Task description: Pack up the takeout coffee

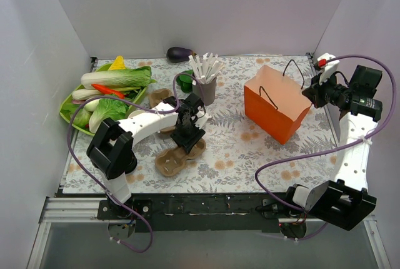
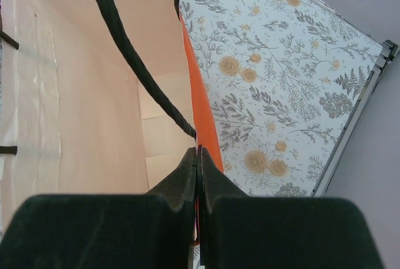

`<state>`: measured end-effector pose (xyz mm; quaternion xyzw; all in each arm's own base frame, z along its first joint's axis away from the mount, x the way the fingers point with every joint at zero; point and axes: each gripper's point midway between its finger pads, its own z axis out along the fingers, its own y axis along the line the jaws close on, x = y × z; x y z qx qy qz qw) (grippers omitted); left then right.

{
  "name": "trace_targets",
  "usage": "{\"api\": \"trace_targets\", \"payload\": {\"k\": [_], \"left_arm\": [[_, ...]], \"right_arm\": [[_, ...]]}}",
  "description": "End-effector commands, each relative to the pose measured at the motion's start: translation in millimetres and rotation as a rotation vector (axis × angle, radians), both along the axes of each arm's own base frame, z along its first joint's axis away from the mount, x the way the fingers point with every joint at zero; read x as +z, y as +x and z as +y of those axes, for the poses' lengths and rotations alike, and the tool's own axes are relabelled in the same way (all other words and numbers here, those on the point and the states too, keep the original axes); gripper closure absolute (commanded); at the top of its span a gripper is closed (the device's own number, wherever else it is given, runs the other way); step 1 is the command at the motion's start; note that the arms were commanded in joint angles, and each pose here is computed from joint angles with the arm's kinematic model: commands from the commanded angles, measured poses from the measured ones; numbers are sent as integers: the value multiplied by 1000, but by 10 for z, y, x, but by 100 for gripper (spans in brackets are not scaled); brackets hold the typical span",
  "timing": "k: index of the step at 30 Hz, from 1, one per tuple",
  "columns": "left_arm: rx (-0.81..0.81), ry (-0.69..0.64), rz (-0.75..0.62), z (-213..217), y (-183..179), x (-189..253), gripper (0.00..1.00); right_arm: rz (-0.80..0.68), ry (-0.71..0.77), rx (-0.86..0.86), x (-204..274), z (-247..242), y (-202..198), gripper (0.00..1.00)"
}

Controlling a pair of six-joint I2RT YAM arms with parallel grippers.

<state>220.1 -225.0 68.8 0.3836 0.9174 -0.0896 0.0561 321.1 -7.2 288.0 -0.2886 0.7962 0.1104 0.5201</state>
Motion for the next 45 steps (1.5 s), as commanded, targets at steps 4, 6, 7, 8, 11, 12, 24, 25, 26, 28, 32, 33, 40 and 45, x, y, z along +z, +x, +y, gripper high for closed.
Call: {"api": "trace_targets", "payload": {"k": [4, 6, 7, 8, 11, 12, 24, 25, 26, 28, 32, 33, 40, 45], "left_arm": [[-12, 22, 24, 34, -53, -87, 55], [-14, 22, 31, 45, -77, -91, 56], [-13, 30, 35, 68, -95, -113, 56], [-14, 34, 35, 79, -98, -121, 56], [-12, 47, 32, 101, -91, -147, 58], [-12, 49, 34, 102, -92, -156, 59], [-13, 73, 49, 204, -184, -167, 78], [-22, 72, 53, 218, -205, -139, 83], [-28, 63, 58, 210, -222, -117, 89], [-40, 34, 58, 190, -254, -27, 100], [-83, -63, 88, 54, -338, 209, 100], [-97, -90, 85, 19, -340, 271, 100], [-232, -371, -147, -298, -132, 1058, 100], [-258, -571, -542, -453, 406, 2109, 100]], "right_arm": [[-32, 12, 1, 53, -24, 112, 99], [-31, 13, 0, 45, -24, 115, 99], [-30, 13, 0, 38, -23, 110, 99], [-26, 15, -2, 19, -26, 114, 99], [-23, 20, -5, -3, -21, 106, 99], [-21, 23, -6, -18, -19, 103, 99], [-14, 30, -11, -47, -18, 99, 99], [-14, 29, -13, -44, -16, 91, 99], [-14, 28, -14, -41, -18, 90, 99], [-17, 24, -12, -8, -11, 68, 99], [-46, 3, 13, 115, 31, -8, 99], [-46, 1, 24, 133, 51, -40, 99], [-28, -19, 225, 209, 391, -560, 99], [-52, 25, 334, 425, 635, -815, 99]]}}
